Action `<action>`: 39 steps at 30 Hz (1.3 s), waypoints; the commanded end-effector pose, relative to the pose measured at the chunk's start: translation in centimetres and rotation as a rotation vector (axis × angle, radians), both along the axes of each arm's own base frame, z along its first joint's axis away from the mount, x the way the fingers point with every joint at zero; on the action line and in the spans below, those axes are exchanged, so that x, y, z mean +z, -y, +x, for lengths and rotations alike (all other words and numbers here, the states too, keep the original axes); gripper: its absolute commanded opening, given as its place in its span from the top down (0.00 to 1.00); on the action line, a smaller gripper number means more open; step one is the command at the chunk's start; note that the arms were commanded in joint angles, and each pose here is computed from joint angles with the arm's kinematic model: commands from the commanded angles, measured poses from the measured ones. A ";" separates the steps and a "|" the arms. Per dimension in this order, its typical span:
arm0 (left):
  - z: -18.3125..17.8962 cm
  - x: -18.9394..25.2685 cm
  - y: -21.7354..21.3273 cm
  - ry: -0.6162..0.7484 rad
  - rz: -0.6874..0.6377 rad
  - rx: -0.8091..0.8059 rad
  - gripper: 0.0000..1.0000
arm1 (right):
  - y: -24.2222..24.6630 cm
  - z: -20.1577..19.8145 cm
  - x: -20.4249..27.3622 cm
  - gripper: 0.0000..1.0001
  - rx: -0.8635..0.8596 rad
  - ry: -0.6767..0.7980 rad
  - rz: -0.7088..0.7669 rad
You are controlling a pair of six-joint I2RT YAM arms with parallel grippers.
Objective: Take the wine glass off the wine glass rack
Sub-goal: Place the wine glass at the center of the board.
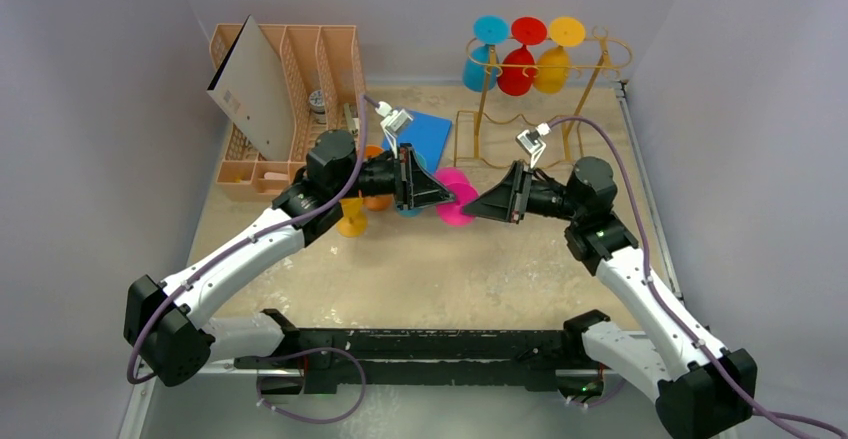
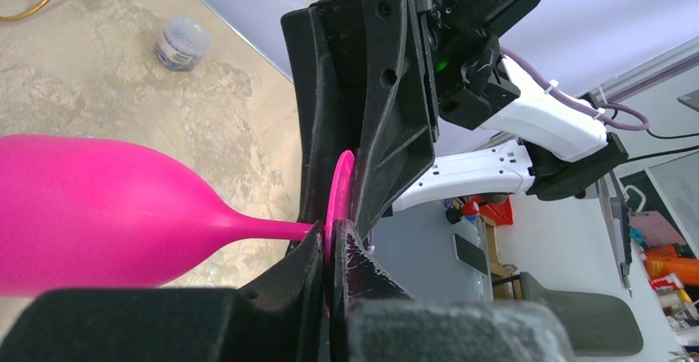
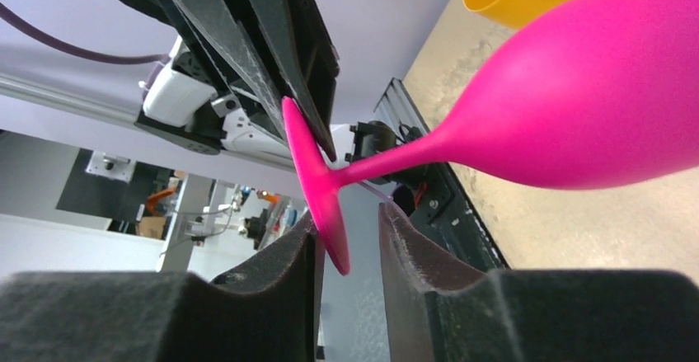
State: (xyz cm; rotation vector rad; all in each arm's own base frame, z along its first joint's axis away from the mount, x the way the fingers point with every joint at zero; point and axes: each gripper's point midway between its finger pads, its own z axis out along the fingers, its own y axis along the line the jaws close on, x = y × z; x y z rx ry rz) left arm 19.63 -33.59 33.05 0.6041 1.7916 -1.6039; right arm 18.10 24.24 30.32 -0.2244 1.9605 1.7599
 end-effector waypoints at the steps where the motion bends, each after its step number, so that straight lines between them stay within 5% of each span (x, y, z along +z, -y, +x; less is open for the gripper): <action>1: -0.4 1.6 0.0 0.052 -0.053 -0.004 1.00 | -0.5 0.0 2.3 0.71 0.007 0.077 0.073; 11: 0.7 1.7 0.0 0.041 -0.069 0.057 1.00 | -1.1 0.1 1.6 0.69 0.018 0.070 0.065; 16: 0.6 2.1 -0.2 0.048 -0.075 0.068 1.00 | -1.4 0.3 1.7 0.82 0.034 0.072 0.072; 19: 0.5 2.1 -0.4 0.050 -0.073 0.075 1.00 | -1.5 0.5 2.1 0.99 0.042 0.085 0.091; 29: 0.4 1.6 -0.2 0.037 -0.056 0.056 1.00 | -1.4 0.0 2.5 1.00 0.053 0.128 0.074; 39: -0.1 2.2 -1.6 0.084 -0.007 0.094 0.52 | -0.7 -1.3 3.2 1.00 0.064 0.361 0.061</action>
